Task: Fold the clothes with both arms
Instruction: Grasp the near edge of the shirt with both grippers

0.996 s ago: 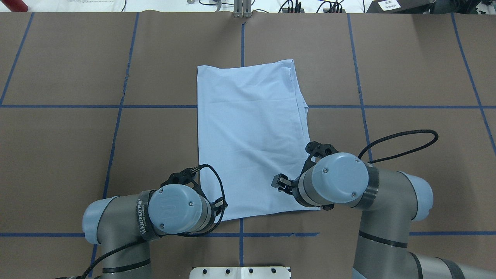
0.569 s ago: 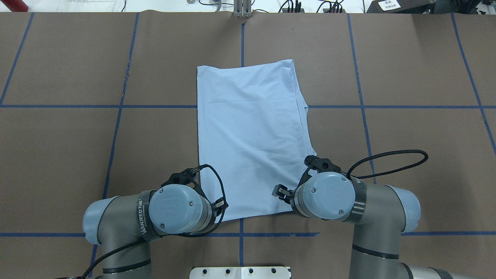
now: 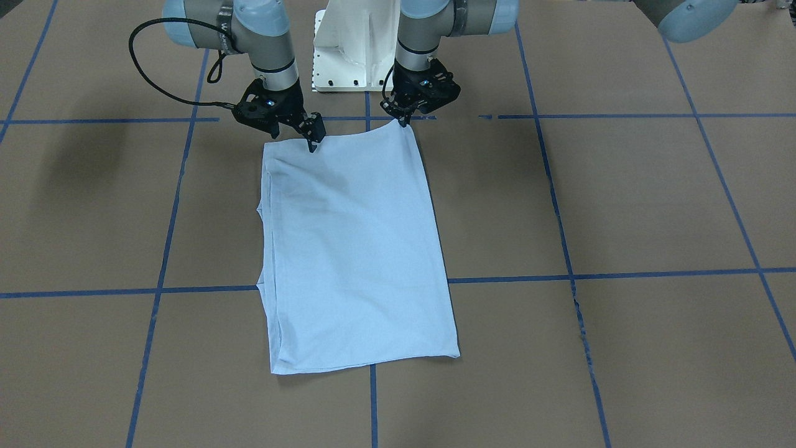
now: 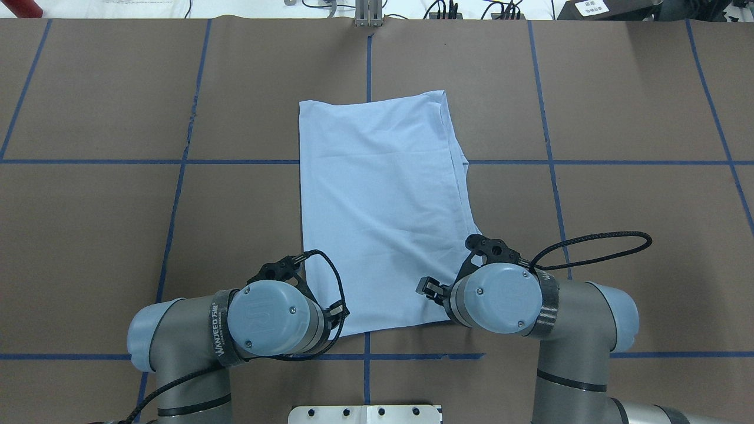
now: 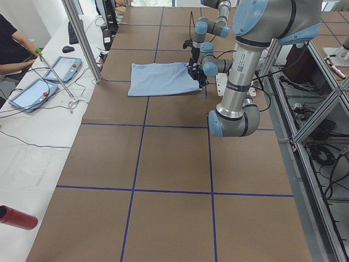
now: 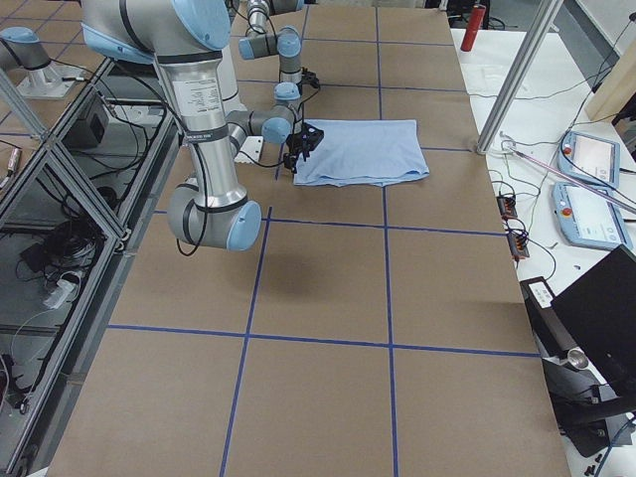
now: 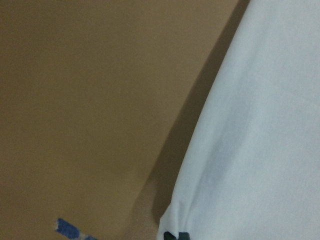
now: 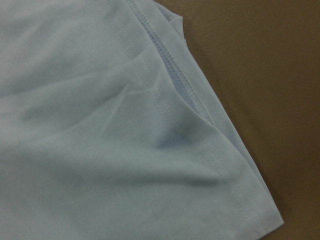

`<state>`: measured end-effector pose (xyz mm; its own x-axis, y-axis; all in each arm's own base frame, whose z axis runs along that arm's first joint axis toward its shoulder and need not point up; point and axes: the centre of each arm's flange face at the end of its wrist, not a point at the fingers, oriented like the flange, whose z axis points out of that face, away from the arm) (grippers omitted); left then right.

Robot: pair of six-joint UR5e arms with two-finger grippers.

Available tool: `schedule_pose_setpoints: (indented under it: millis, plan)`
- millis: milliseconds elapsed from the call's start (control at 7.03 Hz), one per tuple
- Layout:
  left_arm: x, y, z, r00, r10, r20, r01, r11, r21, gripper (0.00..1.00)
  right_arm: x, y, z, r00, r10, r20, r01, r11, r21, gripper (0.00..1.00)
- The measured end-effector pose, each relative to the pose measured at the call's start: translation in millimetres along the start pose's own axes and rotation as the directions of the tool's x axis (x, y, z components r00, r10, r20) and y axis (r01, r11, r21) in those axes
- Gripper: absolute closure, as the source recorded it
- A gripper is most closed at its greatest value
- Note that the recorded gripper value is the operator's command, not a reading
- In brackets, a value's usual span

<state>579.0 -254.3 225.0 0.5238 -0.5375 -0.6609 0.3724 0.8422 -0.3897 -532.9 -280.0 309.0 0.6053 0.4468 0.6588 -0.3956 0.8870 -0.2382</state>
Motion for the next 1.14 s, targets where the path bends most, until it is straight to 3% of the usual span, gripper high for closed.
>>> schedule_pose_setpoints:
  millis: [853,1138]
  plan:
    - [1,1,-3,1.0,0.001,-0.006,-0.001,1.0,-0.003,1.0,7,1,15,1.0,-0.001,-0.03,0.001,1.0,0.003,0.0]
    - [0,1,-3,1.0,0.001,-0.006,-0.001,1.0,-0.003,1.0,9,0,17,0.999,0.0,-0.035,0.0,1.0,0.005,0.69]
